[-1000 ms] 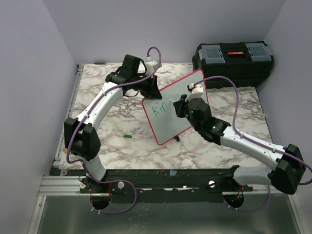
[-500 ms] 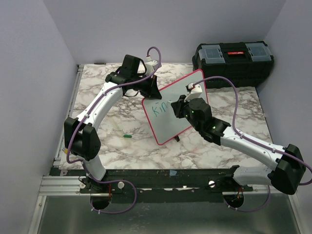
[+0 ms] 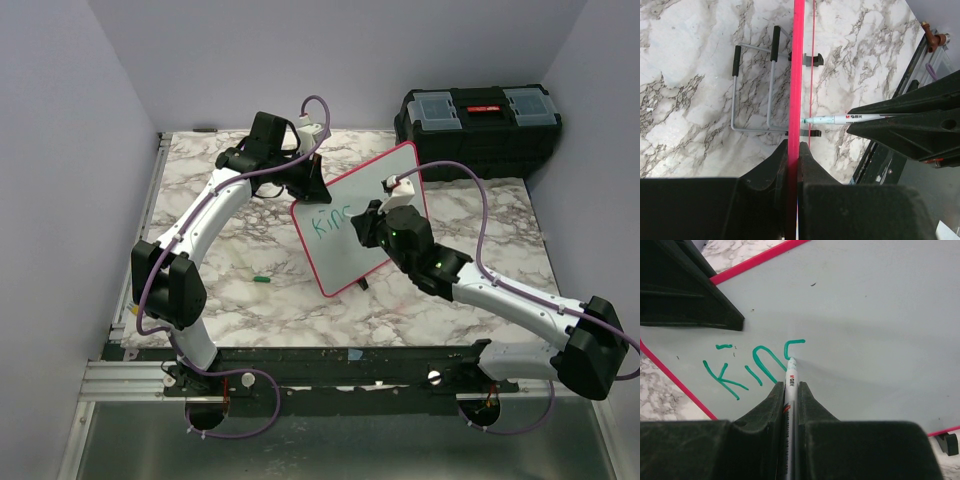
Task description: Write a sentence on the whiteboard
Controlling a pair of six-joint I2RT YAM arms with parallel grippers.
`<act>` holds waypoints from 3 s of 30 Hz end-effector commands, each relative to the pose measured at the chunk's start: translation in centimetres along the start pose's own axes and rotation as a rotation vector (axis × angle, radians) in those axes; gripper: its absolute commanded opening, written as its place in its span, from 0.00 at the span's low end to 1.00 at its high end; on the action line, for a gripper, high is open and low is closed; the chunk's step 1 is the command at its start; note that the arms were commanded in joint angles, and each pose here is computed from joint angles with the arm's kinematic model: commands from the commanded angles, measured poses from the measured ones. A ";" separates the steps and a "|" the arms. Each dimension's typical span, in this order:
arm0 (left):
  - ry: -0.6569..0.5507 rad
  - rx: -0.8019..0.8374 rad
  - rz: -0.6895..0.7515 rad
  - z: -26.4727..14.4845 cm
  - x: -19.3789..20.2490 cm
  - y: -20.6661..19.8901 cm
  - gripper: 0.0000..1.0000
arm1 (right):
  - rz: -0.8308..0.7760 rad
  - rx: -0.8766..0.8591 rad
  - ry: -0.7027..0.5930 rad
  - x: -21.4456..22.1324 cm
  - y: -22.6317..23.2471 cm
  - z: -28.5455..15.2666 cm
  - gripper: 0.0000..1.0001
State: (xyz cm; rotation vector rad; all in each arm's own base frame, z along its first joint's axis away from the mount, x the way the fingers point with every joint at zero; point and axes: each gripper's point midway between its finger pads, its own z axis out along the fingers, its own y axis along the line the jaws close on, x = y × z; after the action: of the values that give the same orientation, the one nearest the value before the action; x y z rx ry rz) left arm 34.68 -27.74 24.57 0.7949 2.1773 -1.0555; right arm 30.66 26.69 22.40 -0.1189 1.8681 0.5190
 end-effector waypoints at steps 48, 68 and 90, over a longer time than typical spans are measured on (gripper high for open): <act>-0.053 -0.055 0.092 -1.2 -1.8 -0.3 0.00 | -0.001 0.106 0.019 1.3 -2.3 0.2 0.01; -0.057 -0.061 0.099 -1.4 -1.8 -0.6 0.00 | 0.024 0.133 -0.109 -3.8 -2.4 -0.8 0.01; -0.060 -0.058 0.103 -1.5 -1.9 -0.8 0.00 | 0.020 0.168 -0.090 -3.1 -3.2 0.9 0.01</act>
State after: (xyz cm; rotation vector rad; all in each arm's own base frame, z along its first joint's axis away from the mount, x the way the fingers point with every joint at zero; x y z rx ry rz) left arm 34.44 -27.91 24.95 0.8012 2.1685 -1.0369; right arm 32.63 24.15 23.58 -0.0008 1.8349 0.4051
